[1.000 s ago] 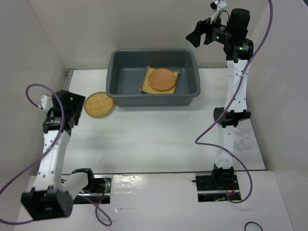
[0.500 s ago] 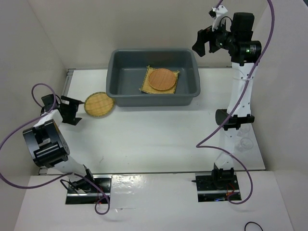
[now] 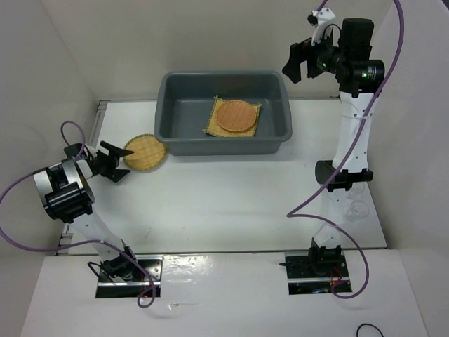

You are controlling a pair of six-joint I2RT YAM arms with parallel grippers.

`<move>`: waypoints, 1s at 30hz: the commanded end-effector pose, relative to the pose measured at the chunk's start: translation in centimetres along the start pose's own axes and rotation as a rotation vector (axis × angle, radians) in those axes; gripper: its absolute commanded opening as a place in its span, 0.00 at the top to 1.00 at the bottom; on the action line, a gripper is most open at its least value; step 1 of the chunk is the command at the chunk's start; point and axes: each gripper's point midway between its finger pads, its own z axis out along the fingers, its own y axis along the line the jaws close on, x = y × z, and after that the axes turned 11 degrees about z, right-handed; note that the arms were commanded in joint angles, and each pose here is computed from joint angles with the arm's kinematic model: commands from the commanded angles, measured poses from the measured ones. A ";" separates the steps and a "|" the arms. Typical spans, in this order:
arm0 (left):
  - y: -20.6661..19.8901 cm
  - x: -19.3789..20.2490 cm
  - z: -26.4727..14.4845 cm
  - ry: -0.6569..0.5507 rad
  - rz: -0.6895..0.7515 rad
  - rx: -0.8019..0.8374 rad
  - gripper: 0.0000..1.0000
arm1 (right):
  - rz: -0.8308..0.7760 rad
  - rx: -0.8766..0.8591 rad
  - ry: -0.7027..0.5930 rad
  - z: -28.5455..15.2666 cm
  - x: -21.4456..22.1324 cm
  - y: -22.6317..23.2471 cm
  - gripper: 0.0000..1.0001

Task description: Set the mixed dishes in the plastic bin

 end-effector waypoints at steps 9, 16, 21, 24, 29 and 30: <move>2.5 2.3 3.9 0.108 0.072 0.141 0.20 | 0.077 0.041 0.000 -1.3 -0.2 0.1 0.02; 1.7 1.8 4.7 0.118 0.064 0.195 0.82 | 0.087 0.070 0.022 -1.4 0.3 -0.4 0.02; -1.1 -2.3 1.4 -0.048 0.046 0.066 1.00 | 0.087 0.079 0.022 -1.4 0.3 -0.5 0.02; -4.3 -5.3 -2.5 -0.204 0.010 -0.025 1.00 | 0.087 0.079 0.022 -1.4 0.3 -0.5 0.02; -12.0 -8.6 -10.7 -0.501 -0.091 0.049 1.00 | 0.077 0.079 0.001 -1.8 -0.3 -0.4 0.02; -13.9 -9.4 -11.8 -0.545 -0.111 0.115 1.00 | 0.076 0.080 0.000 -1.6 -0.3 -0.5 0.02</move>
